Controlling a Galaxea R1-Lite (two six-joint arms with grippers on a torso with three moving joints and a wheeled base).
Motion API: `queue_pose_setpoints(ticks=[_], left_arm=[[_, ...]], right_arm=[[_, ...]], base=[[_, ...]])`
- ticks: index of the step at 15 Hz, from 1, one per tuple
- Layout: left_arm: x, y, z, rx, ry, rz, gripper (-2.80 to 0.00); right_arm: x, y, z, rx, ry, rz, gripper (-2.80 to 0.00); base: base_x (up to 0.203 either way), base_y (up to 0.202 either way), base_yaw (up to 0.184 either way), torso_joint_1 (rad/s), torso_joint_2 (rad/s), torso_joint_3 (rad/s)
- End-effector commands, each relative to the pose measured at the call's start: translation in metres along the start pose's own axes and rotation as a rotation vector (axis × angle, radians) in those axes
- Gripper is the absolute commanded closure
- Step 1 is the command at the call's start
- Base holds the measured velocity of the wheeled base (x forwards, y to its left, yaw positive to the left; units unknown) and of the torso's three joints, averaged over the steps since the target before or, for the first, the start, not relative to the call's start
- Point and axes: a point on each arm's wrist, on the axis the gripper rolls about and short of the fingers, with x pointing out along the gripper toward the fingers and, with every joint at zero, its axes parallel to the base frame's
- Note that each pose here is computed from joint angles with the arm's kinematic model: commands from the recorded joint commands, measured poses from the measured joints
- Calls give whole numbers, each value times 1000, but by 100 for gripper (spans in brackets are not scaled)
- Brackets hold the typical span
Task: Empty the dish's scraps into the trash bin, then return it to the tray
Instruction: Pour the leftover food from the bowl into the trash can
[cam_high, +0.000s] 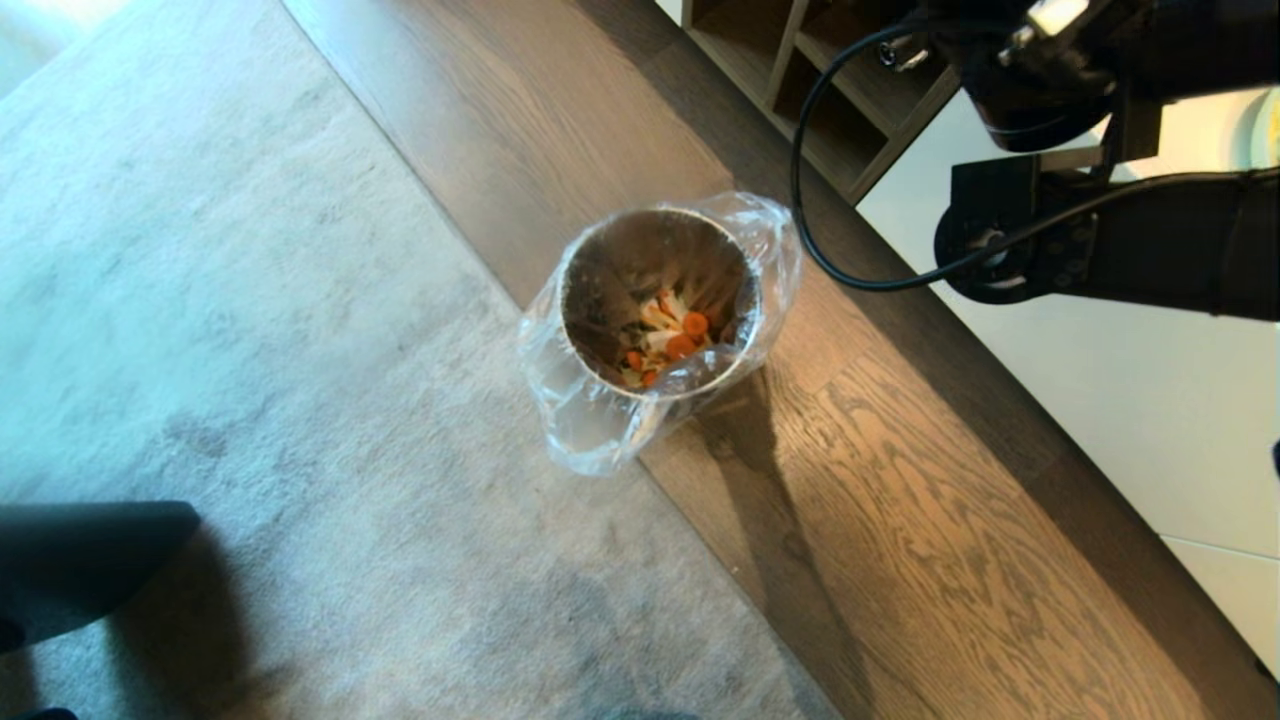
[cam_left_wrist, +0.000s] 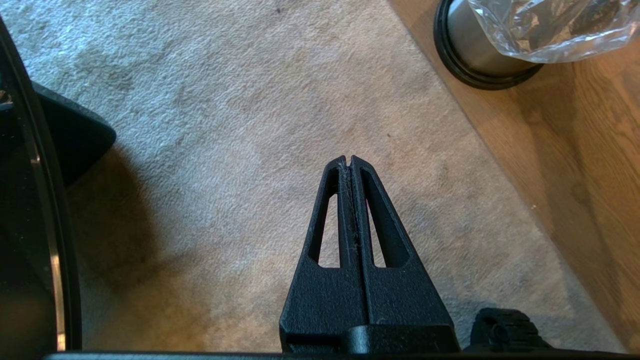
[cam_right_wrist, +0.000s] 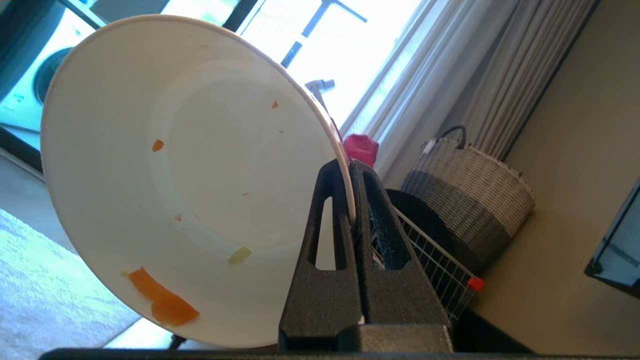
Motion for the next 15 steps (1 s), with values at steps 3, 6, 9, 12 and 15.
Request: queue_pose_setpoints(ticks=[3,6,9,12,15], left_arm=[[0,0,0,-1,-1,0,0],[0,0,0,-1,-1,0,0],[0,0,0,-1,-1,0,0],[0,0,0,-1,-1,0,0],[0,0,0,-1,-1,0,0]], right_arm=[[-8,-13,0,-59,-5,-5,0],[-6,-5,-1,-32,14,1,0],[-11,8,-7,-36,18,-8,0],[-6,0,-7,-37,25,-20,0],[-12,-4,-8,-41,28,-23,0]], base=[[0,0,0,0,0,0],[0,0,0,0,0,0],[0,0,0,0,0,0],[0,0,0,0,0,0],[0,0,0,0,0,0]])
